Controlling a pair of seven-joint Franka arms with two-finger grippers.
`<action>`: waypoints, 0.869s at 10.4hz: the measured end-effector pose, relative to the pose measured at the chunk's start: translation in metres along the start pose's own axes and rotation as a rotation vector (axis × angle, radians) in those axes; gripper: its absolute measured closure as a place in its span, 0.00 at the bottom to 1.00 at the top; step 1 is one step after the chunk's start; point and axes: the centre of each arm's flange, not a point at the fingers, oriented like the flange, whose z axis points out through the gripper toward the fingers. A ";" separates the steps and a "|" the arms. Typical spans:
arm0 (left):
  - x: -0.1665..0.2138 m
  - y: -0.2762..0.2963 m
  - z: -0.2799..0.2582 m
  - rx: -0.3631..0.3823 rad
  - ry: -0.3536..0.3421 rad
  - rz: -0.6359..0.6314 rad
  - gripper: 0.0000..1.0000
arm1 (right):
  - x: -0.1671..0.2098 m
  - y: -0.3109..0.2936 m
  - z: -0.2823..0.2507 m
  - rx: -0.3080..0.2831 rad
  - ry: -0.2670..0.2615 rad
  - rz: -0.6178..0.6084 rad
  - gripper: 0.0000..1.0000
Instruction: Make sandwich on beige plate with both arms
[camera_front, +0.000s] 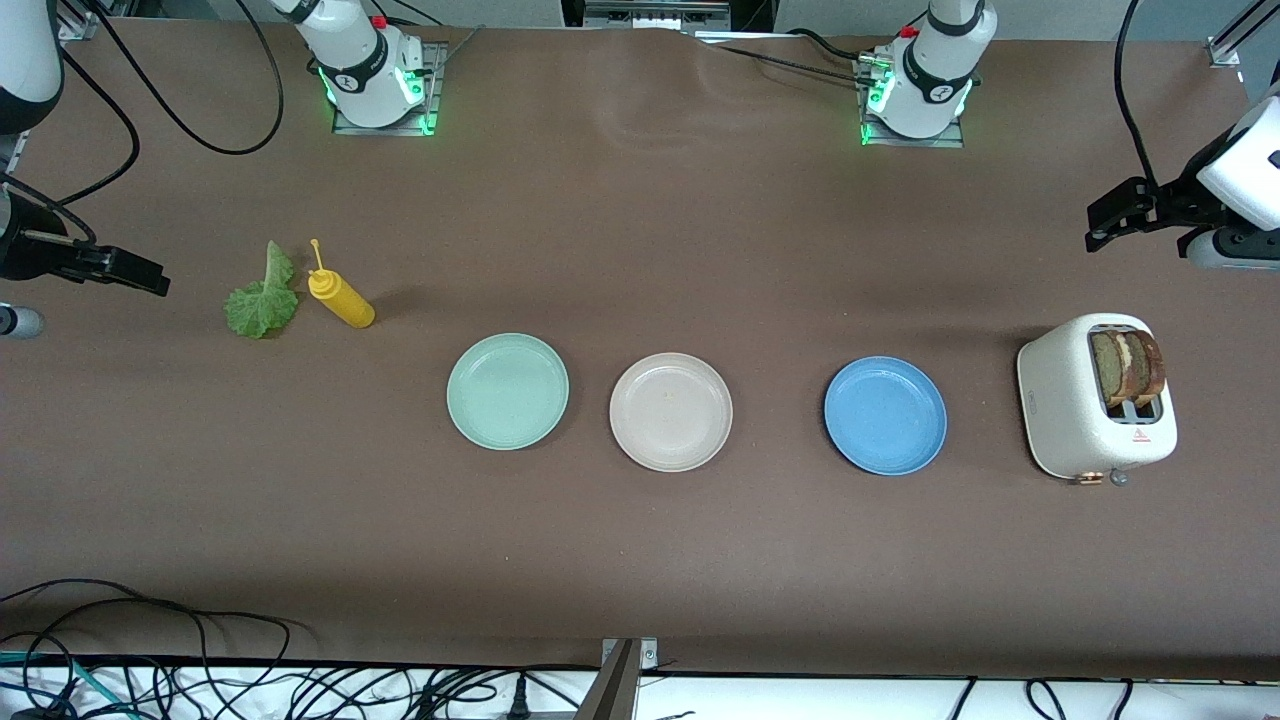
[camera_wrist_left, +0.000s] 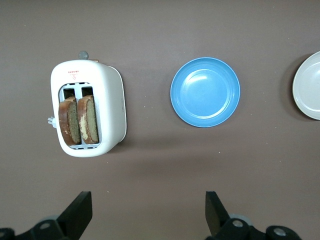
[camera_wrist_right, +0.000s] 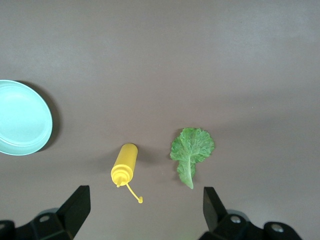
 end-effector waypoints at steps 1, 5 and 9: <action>0.000 -0.001 0.000 0.000 0.000 -0.002 0.00 | 0.000 0.000 0.000 0.000 0.000 0.000 0.00; 0.000 -0.002 0.000 0.000 0.000 -0.004 0.00 | 0.000 0.000 0.000 0.000 0.000 -0.004 0.00; 0.000 -0.003 0.000 0.000 0.000 -0.005 0.00 | 0.000 0.000 0.000 0.000 0.000 -0.004 0.00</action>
